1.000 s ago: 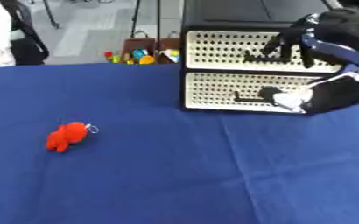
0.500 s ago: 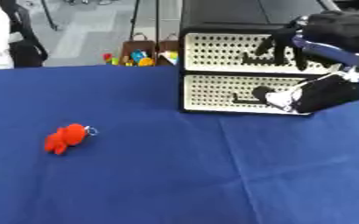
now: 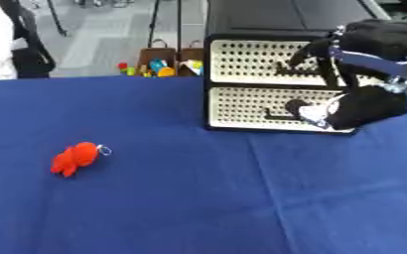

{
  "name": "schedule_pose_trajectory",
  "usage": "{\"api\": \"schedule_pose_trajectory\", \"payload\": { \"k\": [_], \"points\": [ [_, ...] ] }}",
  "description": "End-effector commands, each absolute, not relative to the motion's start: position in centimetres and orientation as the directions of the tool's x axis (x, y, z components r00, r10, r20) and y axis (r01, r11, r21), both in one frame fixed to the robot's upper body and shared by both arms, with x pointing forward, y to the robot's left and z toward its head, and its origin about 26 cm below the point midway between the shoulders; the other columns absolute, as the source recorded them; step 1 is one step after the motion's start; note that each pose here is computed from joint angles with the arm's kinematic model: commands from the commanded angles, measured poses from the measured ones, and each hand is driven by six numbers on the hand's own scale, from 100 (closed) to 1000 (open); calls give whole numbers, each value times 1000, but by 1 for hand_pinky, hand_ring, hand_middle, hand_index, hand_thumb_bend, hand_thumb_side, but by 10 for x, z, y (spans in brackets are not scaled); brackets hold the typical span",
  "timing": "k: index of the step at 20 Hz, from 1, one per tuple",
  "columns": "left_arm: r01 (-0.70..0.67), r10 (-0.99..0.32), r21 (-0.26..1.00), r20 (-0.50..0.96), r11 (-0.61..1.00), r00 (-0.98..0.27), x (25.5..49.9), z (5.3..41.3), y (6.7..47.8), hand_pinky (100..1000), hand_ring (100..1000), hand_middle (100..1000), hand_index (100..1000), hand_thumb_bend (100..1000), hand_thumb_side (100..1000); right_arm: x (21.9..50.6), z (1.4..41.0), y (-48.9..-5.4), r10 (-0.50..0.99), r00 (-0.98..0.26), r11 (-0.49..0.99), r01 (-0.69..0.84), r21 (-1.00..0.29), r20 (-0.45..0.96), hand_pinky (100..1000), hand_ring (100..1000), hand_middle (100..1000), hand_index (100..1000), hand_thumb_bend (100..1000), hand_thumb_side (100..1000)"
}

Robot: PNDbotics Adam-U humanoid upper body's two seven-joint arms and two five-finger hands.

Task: Pick up objects from table and place into drawer.

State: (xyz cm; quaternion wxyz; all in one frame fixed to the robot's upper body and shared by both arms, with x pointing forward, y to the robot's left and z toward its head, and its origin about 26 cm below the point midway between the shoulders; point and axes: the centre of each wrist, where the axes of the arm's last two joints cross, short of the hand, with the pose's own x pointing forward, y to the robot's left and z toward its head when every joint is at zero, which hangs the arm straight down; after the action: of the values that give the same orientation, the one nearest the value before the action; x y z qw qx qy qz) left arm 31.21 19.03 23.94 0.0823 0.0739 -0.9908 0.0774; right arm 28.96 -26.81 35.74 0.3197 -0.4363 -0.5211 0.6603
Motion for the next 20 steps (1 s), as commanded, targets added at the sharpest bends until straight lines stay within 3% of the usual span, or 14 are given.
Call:
{"api": "schedule_pose_trajectory", "payload": {
  "k": [1, 20],
  "points": [
    [-149, -127, -139, 156, 979, -980, 310, 244, 190, 523, 703, 694, 874, 561, 815, 290, 366, -270, 885, -396, -248, 47, -968, -246, 114, 346, 364, 896, 318, 682],
    [-140, -119, -138, 154, 980, -981, 310, 244, 189, 523, 702, 682, 853, 561, 815, 322, 362, -287, 927, -318, -209, 7, -978, -200, 104, 330, 344, 890, 310, 672]
  ]
}}
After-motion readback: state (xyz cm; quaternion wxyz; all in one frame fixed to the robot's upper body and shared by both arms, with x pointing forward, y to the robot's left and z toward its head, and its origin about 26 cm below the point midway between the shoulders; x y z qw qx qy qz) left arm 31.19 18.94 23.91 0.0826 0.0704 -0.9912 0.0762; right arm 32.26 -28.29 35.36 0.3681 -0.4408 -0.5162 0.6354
